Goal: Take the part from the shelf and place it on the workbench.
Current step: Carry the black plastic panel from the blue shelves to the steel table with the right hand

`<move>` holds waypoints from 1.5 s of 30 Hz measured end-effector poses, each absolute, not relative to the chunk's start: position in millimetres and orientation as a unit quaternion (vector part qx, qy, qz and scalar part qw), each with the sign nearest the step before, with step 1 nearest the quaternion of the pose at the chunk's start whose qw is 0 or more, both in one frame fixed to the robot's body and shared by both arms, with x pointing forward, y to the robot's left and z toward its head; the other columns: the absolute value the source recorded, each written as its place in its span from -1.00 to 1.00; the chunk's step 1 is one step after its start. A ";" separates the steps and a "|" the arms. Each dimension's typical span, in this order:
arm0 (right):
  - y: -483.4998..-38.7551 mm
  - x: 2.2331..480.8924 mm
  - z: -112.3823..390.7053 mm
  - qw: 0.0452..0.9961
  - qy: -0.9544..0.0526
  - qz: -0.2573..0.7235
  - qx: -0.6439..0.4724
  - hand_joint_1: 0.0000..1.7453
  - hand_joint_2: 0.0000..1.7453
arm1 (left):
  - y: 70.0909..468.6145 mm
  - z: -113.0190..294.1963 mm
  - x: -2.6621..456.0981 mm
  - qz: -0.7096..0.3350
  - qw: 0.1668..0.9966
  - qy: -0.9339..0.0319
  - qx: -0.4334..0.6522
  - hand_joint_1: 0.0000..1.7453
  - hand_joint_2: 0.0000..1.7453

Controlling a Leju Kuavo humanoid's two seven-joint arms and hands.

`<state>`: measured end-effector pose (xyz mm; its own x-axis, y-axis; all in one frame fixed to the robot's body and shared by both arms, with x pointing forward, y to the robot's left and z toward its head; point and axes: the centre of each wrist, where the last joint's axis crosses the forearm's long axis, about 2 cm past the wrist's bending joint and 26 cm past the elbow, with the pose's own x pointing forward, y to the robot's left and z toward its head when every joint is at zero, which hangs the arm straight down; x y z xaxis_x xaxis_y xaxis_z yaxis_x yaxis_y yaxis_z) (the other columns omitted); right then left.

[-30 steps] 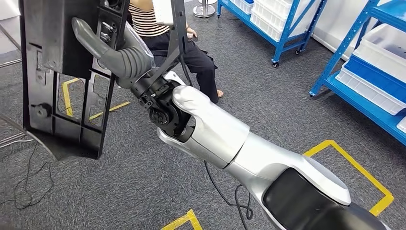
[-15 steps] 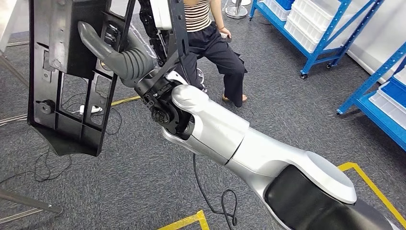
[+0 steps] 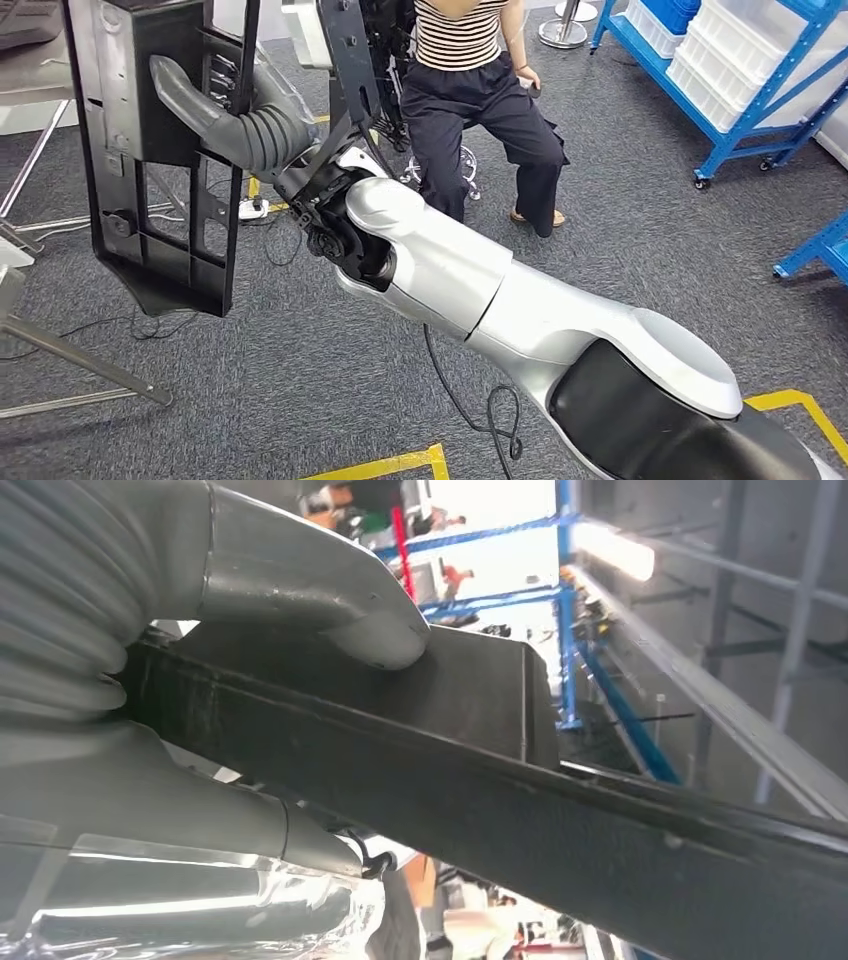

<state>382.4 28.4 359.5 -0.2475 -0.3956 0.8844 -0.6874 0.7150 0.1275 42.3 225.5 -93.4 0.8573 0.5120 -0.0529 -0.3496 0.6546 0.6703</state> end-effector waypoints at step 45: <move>8.1 393.8 365.1 0.308 -0.918 0.244 -0.058 1.00 1.00 | 222.0 -94.8 43.0 0.250 0.905 0.089 0.331 -1.00 1.00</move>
<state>393.8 8.1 365.1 -0.8030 0.2574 0.5376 -0.0434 0.8743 -0.4835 43.0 222.0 -94.8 0.8588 0.5122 0.0057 -0.3949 0.6551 0.6442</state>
